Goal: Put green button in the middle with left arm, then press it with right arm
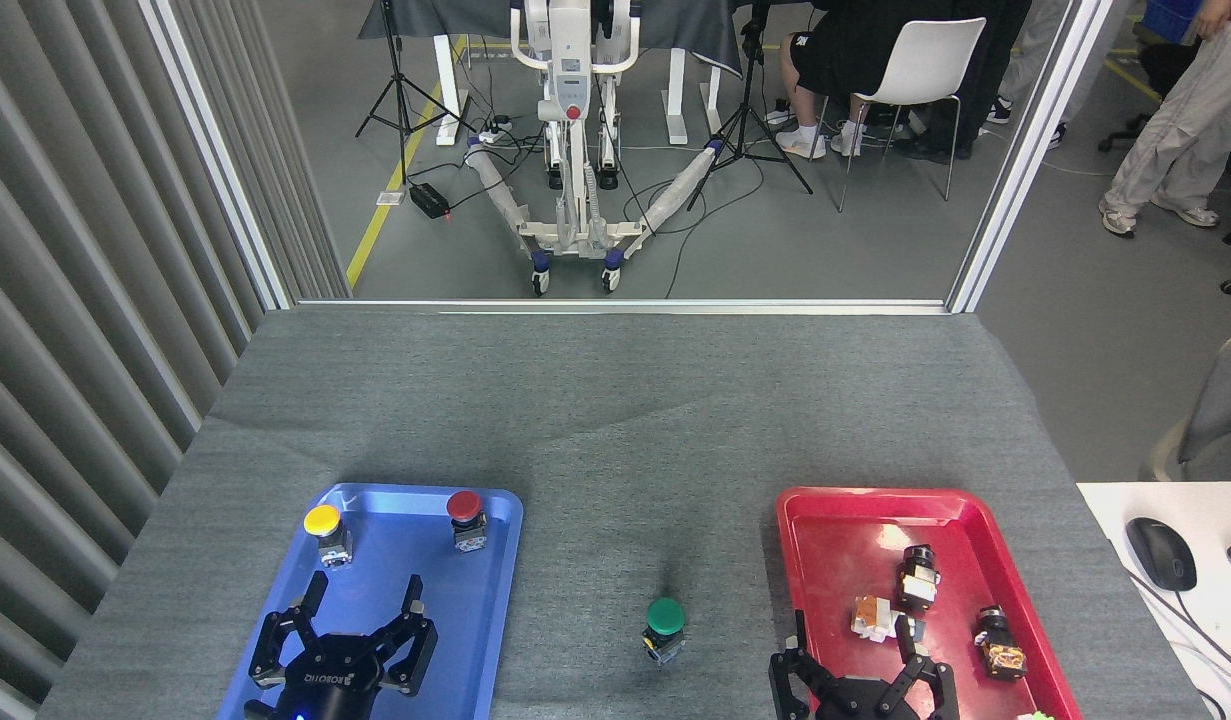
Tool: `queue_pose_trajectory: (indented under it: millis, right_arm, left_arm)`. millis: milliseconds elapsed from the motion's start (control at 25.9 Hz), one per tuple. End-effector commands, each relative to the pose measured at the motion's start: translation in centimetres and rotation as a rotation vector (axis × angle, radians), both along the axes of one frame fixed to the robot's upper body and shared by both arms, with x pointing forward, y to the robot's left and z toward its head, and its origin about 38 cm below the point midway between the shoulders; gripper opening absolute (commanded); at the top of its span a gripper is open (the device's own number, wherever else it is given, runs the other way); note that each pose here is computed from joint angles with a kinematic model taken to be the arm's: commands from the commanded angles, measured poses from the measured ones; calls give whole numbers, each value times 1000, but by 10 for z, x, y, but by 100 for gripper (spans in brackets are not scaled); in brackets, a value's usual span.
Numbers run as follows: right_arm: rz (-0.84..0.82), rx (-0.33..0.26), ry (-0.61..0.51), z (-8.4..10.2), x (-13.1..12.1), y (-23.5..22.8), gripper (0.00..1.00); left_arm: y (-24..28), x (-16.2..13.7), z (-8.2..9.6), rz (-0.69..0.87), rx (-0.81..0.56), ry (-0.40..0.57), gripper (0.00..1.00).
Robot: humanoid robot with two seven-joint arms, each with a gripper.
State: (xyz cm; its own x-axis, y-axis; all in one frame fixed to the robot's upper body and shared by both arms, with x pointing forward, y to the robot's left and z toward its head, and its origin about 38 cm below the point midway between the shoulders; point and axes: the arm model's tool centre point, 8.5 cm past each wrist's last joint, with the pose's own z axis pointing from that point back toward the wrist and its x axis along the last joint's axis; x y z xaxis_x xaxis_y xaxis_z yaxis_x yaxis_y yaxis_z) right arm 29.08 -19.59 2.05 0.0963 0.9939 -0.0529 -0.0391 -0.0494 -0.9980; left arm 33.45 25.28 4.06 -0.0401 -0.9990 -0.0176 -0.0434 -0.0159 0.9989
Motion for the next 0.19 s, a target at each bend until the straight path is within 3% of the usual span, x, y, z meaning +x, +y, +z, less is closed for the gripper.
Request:
queue_pose_trajectory:
  millis: [0,155]
  right_arm:
    - [-1,1,-2,0,0,0,100]
    - [-1,0,-5,0,0,0,100]
  left_arm:
    - [4,-2,0,4,6,-4,99]
    - [15,-2,-2,-3,-19,12,99]
